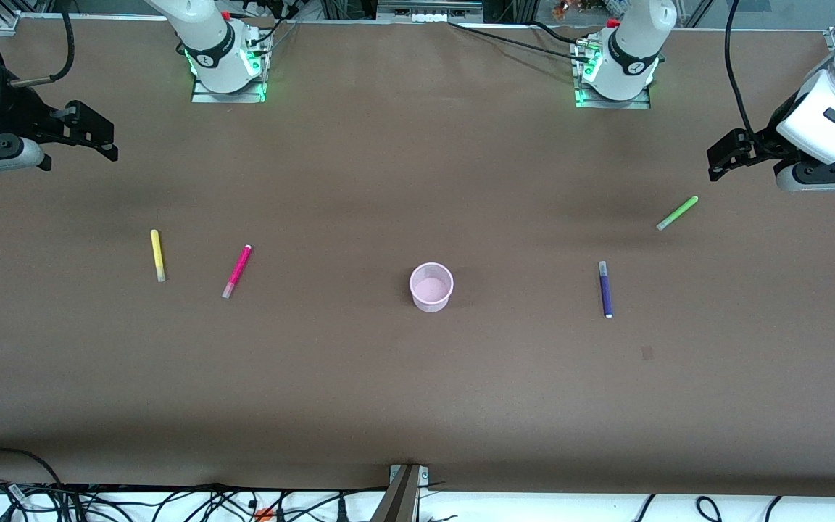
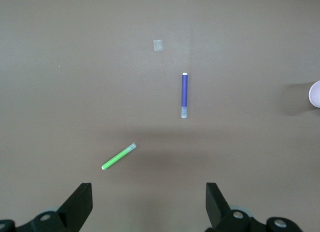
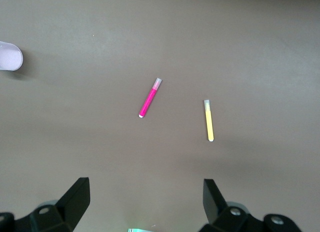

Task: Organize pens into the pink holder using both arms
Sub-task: 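Move the left gripper down toward the blue marker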

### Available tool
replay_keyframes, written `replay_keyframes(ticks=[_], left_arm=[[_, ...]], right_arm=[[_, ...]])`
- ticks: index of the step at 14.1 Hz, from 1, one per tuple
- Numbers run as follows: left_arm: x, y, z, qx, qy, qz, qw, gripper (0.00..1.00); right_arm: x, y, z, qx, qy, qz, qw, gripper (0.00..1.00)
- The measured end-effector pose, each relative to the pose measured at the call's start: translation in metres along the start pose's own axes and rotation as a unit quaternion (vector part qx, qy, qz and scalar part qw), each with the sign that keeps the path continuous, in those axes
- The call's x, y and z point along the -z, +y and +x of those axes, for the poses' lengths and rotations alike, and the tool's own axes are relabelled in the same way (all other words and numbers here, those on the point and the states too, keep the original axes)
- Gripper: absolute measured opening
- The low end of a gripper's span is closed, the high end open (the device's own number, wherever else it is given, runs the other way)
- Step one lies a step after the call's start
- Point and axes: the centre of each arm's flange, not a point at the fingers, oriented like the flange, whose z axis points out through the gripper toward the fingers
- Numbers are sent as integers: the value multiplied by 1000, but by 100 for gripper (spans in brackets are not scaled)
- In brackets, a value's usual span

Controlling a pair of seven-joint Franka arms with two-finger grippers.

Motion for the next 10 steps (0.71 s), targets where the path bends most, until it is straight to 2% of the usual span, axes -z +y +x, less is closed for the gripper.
replay_keyframes(ticks=[10], left_arm=[[-1, 3, -1, -3, -4, 1, 1000, 100]], right_arm=[[0, -1, 0, 1, 2, 0, 1000, 100]])
